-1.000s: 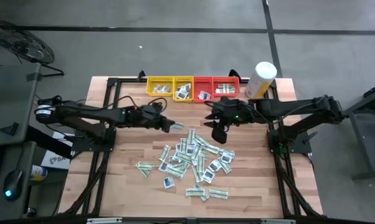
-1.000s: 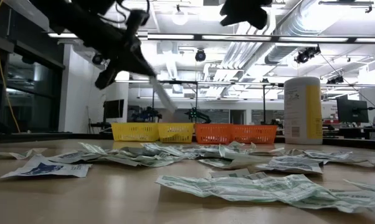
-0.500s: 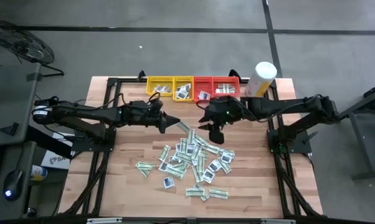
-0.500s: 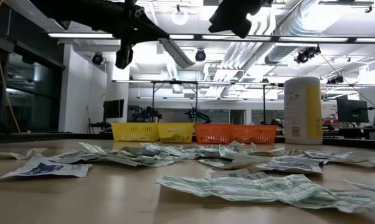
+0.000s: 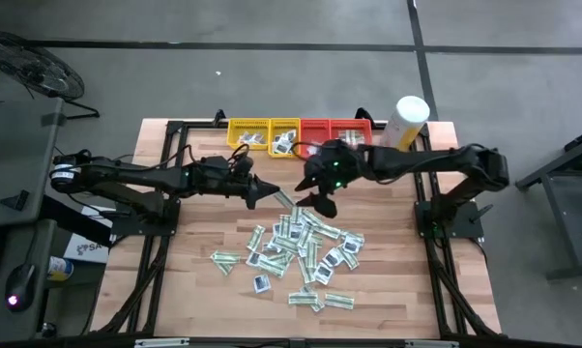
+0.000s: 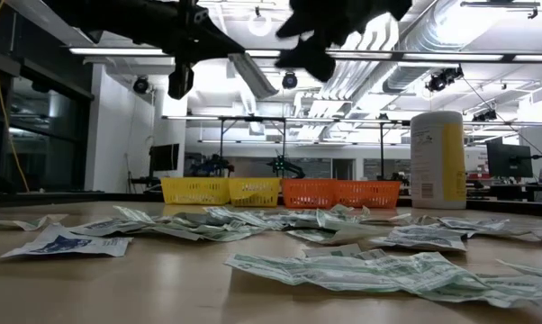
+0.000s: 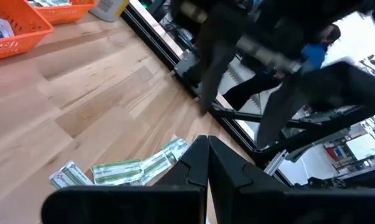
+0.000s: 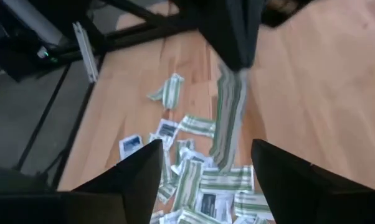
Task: Pick & Place First Aid Supplies
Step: Put the green pad into the right orange bin
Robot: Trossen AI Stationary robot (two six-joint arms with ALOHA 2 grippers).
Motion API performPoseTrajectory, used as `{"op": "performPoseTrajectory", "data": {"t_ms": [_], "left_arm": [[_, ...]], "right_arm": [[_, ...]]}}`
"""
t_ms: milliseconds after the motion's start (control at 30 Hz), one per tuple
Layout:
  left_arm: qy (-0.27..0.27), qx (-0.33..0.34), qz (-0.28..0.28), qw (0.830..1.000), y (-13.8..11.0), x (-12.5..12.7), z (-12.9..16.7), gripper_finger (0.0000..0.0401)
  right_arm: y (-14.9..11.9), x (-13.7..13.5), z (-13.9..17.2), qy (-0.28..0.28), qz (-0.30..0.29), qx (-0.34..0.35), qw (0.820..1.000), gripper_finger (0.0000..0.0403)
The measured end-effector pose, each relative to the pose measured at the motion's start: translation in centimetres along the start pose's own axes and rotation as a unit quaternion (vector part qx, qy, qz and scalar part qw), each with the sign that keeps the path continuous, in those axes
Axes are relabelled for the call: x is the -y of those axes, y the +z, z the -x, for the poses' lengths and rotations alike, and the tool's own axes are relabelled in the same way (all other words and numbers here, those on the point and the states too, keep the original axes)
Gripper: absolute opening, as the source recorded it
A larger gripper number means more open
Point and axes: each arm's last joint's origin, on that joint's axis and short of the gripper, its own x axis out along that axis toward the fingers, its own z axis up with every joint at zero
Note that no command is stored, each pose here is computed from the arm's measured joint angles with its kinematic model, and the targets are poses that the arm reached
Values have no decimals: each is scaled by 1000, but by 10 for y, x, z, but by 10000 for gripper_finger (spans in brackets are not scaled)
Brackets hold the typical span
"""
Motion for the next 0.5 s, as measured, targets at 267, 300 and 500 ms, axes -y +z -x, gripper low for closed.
{"op": "performPoseTrajectory", "data": {"t_ms": [267,300,500], "left_arm": [[0,0,0,1000,0,0,0,0],[0,0,0,1000,0,0,0,0],[0,0,0,1000,0,0,0,0]], "right_arm": [[-9,16,-31,22,-14,-20,999,240],[-11,18,-36,23,-15,-22,999,240],[-15,22,-44,23,-17,-29,999,228]]}}
